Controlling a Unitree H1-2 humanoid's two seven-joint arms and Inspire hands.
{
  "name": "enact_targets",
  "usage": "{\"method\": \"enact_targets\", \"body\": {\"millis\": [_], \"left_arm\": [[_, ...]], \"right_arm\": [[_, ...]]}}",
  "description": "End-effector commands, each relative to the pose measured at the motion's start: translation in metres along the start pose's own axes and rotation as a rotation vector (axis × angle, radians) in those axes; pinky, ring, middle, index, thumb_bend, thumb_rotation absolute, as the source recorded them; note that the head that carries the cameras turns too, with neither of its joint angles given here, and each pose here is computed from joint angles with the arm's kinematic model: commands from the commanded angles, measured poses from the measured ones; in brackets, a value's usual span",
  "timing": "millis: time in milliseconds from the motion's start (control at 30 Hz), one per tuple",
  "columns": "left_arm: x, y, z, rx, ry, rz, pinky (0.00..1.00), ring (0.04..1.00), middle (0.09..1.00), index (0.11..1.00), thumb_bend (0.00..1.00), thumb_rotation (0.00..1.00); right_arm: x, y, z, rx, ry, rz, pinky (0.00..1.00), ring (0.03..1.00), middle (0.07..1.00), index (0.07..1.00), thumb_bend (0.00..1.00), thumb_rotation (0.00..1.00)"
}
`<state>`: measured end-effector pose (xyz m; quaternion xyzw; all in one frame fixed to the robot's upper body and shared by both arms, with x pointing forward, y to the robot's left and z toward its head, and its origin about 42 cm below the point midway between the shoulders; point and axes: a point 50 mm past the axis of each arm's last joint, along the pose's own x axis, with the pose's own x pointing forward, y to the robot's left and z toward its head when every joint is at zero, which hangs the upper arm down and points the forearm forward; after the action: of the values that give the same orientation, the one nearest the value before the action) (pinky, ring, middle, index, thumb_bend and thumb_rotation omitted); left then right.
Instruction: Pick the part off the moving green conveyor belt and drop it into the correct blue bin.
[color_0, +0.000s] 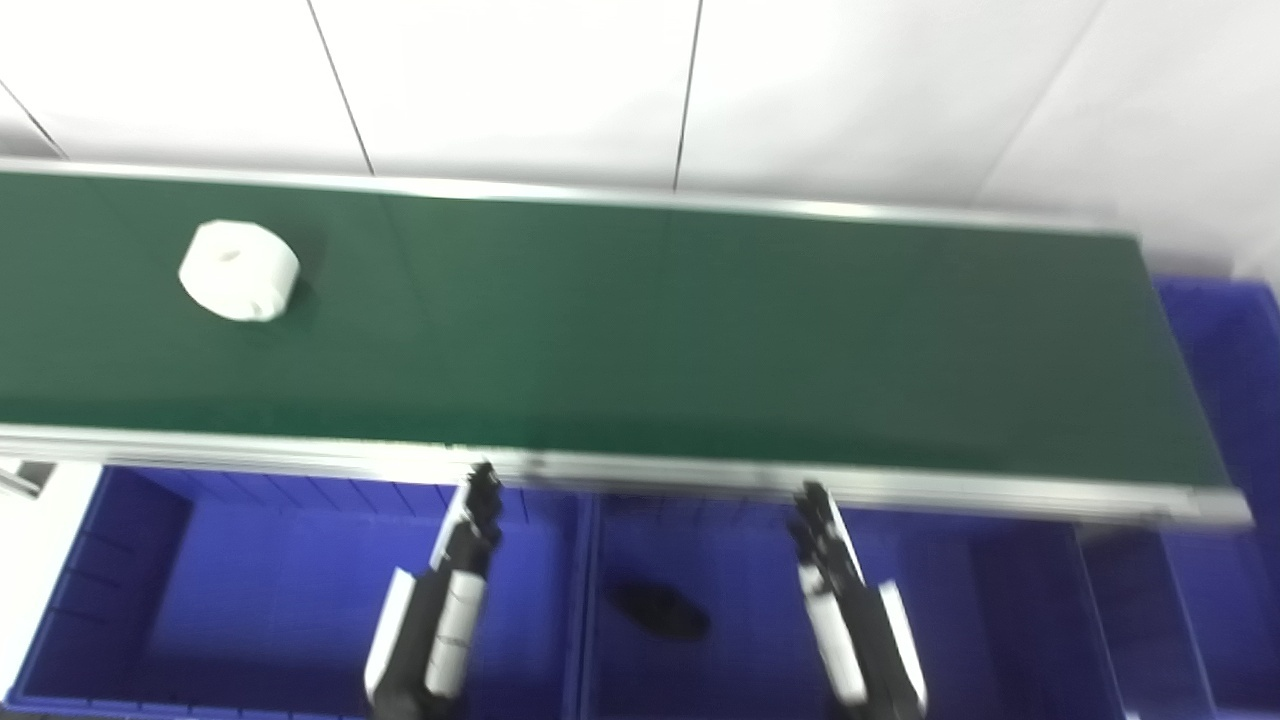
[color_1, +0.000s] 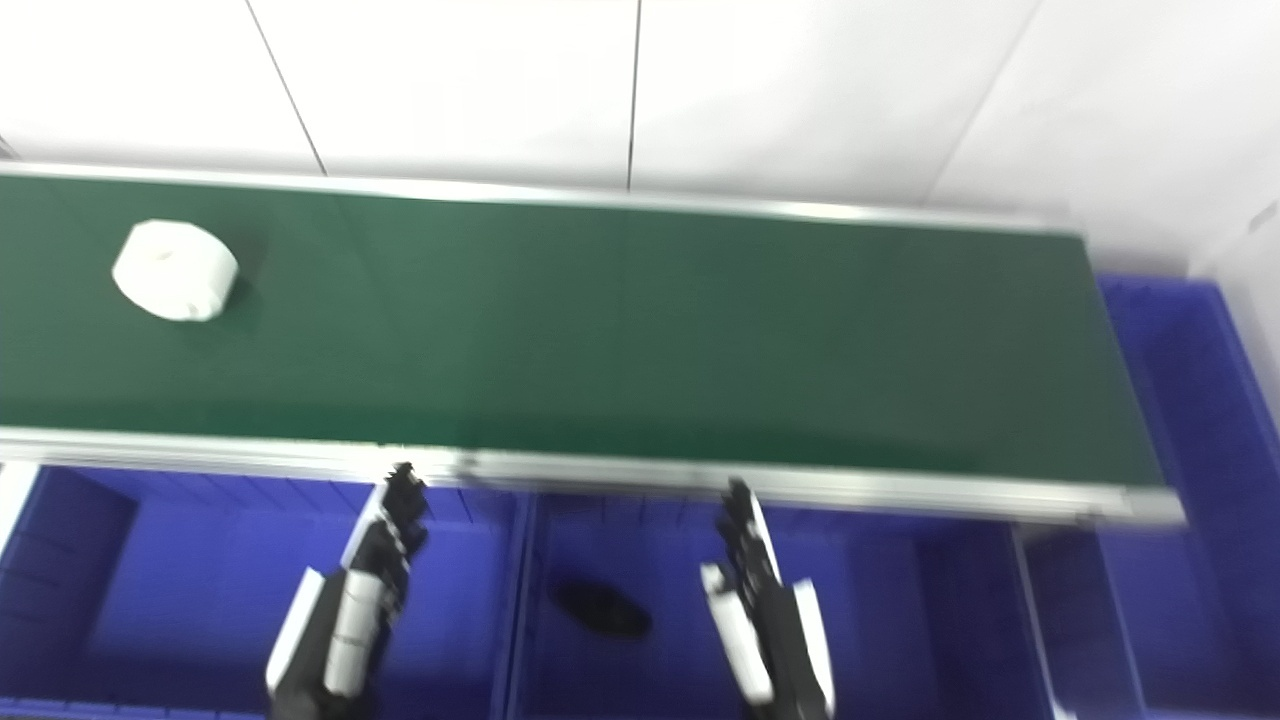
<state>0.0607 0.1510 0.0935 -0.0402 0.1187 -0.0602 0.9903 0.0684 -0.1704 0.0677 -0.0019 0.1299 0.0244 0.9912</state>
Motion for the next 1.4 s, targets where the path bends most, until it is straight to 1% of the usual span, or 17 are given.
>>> {"method": "enact_targets", "body": {"millis": [0, 67, 300, 467, 600, 733, 900, 1000, 1200, 1267, 1300, 1367], "left_arm": [[0.004, -0.005, 0.006, -0.003, -0.079, 0.000, 1.00, 1.000, 1.000, 1.000, 0.53, 0.97], [0.006, -0.008, 0.002, 0.010, -0.079, 0.001, 1.00, 1.000, 1.000, 1.000, 0.49, 0.97], [0.012, -0.017, -0.006, 0.028, -0.081, 0.012, 1.00, 1.000, 1.000, 1.000, 0.42, 0.98], [0.016, -0.023, -0.009, 0.034, -0.089, 0.020, 1.00, 0.995, 1.000, 1.000, 0.40, 0.97], [0.018, -0.027, -0.009, 0.039, -0.087, 0.020, 0.97, 0.988, 1.000, 1.000, 0.39, 0.96], [0.019, -0.027, -0.011, 0.046, -0.080, 0.027, 0.95, 0.971, 1.000, 1.000, 0.37, 0.94], [0.022, -0.028, -0.015, 0.039, -0.081, 0.025, 0.99, 0.978, 1.000, 1.000, 0.32, 0.91], [0.023, -0.027, -0.018, 0.043, -0.083, 0.023, 1.00, 0.978, 1.000, 1.000, 0.35, 0.89], [0.024, -0.023, -0.018, 0.066, -0.087, 0.015, 1.00, 0.965, 1.000, 1.000, 0.38, 0.92], [0.023, -0.022, -0.016, 0.060, -0.097, 0.011, 1.00, 0.962, 1.000, 1.000, 0.40, 0.91], [0.023, -0.021, -0.013, 0.047, -0.115, 0.000, 1.00, 0.961, 1.000, 1.000, 0.40, 0.90], [0.022, -0.019, -0.007, 0.031, -0.155, -0.016, 1.00, 0.958, 1.000, 1.000, 0.36, 0.87]], "right_arm": [[0.002, -0.004, 0.007, 0.011, -0.084, 0.022, 1.00, 0.989, 0.999, 1.000, 0.66, 0.96], [0.004, -0.008, 0.003, 0.004, -0.084, 0.030, 1.00, 0.998, 1.000, 1.000, 0.65, 0.98], [0.009, -0.019, -0.009, -0.011, -0.100, 0.027, 1.00, 0.996, 1.000, 1.000, 0.62, 1.00], [0.012, -0.024, -0.015, -0.001, -0.110, 0.020, 1.00, 0.996, 1.000, 1.000, 0.60, 1.00], [0.013, -0.027, -0.018, 0.002, -0.115, 0.023, 1.00, 0.999, 1.000, 1.000, 0.57, 1.00], [0.015, -0.027, -0.021, 0.009, -0.107, 0.030, 1.00, 1.000, 1.000, 1.000, 0.58, 1.00], [0.017, -0.027, -0.027, 0.018, -0.101, 0.035, 1.00, 1.000, 1.000, 1.000, 0.58, 1.00], [0.018, -0.026, -0.029, 0.017, -0.097, 0.034, 1.00, 1.000, 1.000, 1.000, 0.57, 1.00], [0.020, -0.023, -0.031, 0.003, -0.096, 0.036, 1.00, 0.998, 1.000, 1.000, 0.57, 1.00], [0.020, -0.022, -0.030, -0.002, -0.097, 0.038, 1.00, 0.995, 1.000, 1.000, 0.57, 1.00], [0.019, -0.021, -0.029, -0.004, -0.097, 0.039, 1.00, 0.995, 1.000, 1.000, 0.57, 1.00], [0.018, -0.019, -0.027, -0.002, -0.099, 0.040, 1.00, 0.993, 1.000, 1.000, 0.57, 1.00]]}}
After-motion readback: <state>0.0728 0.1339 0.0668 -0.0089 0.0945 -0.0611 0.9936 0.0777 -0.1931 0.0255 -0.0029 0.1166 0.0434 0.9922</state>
